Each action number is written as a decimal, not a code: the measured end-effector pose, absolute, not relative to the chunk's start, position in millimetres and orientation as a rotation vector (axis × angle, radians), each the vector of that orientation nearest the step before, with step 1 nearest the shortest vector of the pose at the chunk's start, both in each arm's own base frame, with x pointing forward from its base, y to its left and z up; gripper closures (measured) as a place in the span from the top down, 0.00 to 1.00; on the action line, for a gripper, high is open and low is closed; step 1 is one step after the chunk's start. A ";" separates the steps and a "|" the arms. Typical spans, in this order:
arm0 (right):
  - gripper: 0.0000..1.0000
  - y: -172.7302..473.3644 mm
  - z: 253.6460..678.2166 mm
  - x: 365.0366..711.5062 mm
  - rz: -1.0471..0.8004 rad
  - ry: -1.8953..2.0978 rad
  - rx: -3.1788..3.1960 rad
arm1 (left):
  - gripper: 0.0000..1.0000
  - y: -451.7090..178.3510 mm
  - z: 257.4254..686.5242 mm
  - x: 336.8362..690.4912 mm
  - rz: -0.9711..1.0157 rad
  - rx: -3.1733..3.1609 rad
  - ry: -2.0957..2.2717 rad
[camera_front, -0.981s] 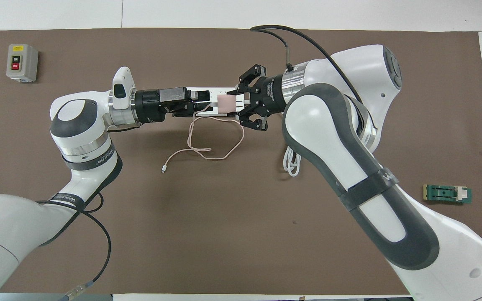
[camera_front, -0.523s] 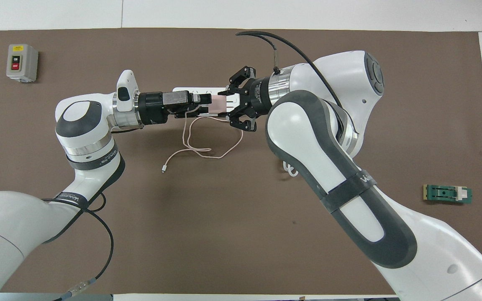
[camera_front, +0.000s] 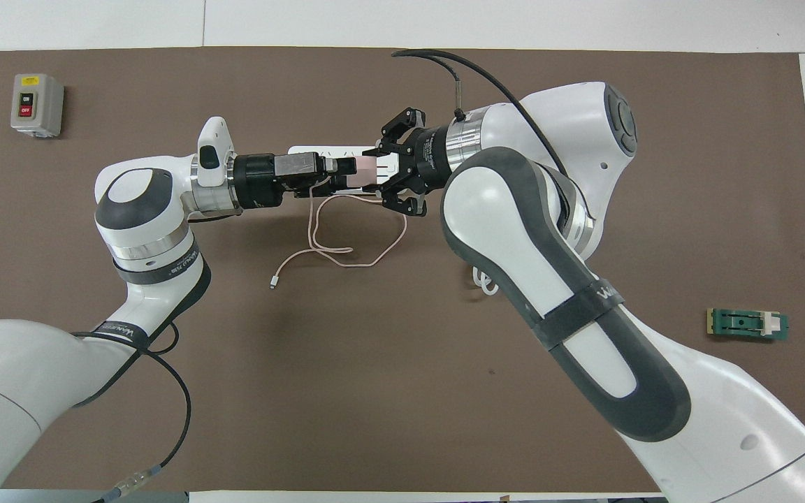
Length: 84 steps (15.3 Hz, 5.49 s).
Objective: Plug charger into power strip
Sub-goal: 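Pass the pink charger from the right gripper into the left gripper, then pull the charger back with the left gripper while the right gripper withdraws, then move the held charger with the left gripper toward the power strip end, then lower the charger onto the nearest strip socket with the left gripper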
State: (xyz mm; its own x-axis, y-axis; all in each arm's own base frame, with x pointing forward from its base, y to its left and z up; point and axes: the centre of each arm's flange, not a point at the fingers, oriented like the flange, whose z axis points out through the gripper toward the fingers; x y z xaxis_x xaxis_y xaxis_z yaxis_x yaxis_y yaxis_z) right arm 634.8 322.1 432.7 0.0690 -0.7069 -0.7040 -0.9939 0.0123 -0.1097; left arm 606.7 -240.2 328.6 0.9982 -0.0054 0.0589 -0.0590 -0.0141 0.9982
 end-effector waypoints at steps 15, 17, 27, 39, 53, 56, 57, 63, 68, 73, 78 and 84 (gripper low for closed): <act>1.00 298.9 439.5 647.5 0.604 1.746 -1.705 | 0.32 -187.7 346.8 641.8 0.133 1.736 -0.148; 1.00 274.9 449.0 655.4 0.595 1.758 -1.696 | 0.32 -155.6 351.6 653.8 0.123 1.847 -0.121; 1.00 131.2 511.7 647.0 0.472 1.639 -2.069 | 0.32 -77.4 506.0 654.2 -0.175 2.411 0.174; 1.00 9.4 545.1 609.0 0.237 0.775 -2.808 | 0.32 -109.6 581.1 604.3 -0.268 2.803 0.268; 1.00 -37.3 616.8 547.7 0.152 0.022 -3.128 | 0.32 -128.9 573.6 602.8 -0.259 2.870 0.981; 1.00 -40.3 618.5 532.6 0.166 -0.011 -3.161 | 0.32 -135.0 560.0 622.9 -0.104 2.772 1.304; 1.00 -40.4 617.6 530.1 0.171 -0.015 -3.162 | 0.32 -140.2 552.5 629.9 -0.064 2.711 1.421; 1.00 -40.8 617.2 527.5 0.164 -0.016 -3.167 | 0.32 -173.1 529.3 640.0 0.001 2.462 1.816; 1.00 -48.3 624.0 534.6 0.048 0.004 -3.176 | 0.32 -239.8 497.7 626.8 0.079 2.320 2.043; 1.00 -58.1 623.8 533.4 0.051 0.035 -3.174 | 0.32 -282.5 434.7 618.6 0.086 2.284 2.085; 1.00 -55.8 623.8 533.6 0.048 0.055 -3.154 | 0.32 -279.5 396.6 625.5 0.063 2.296 2.113; 1.00 -53.6 622.4 531.3 0.080 0.050 -3.150 | 0.32 -280.5 373.0 628.1 0.040 2.314 2.128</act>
State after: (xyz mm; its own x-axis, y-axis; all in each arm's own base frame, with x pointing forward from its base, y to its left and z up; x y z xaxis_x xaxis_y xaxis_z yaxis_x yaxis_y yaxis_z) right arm 531.3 -53.6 622.4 0.9982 -0.0321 -0.0504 -0.0316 -0.9994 0.0111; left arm 628.1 -280.5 373.0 0.0834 0.9963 0.0199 0.9964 -0.0838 0.0157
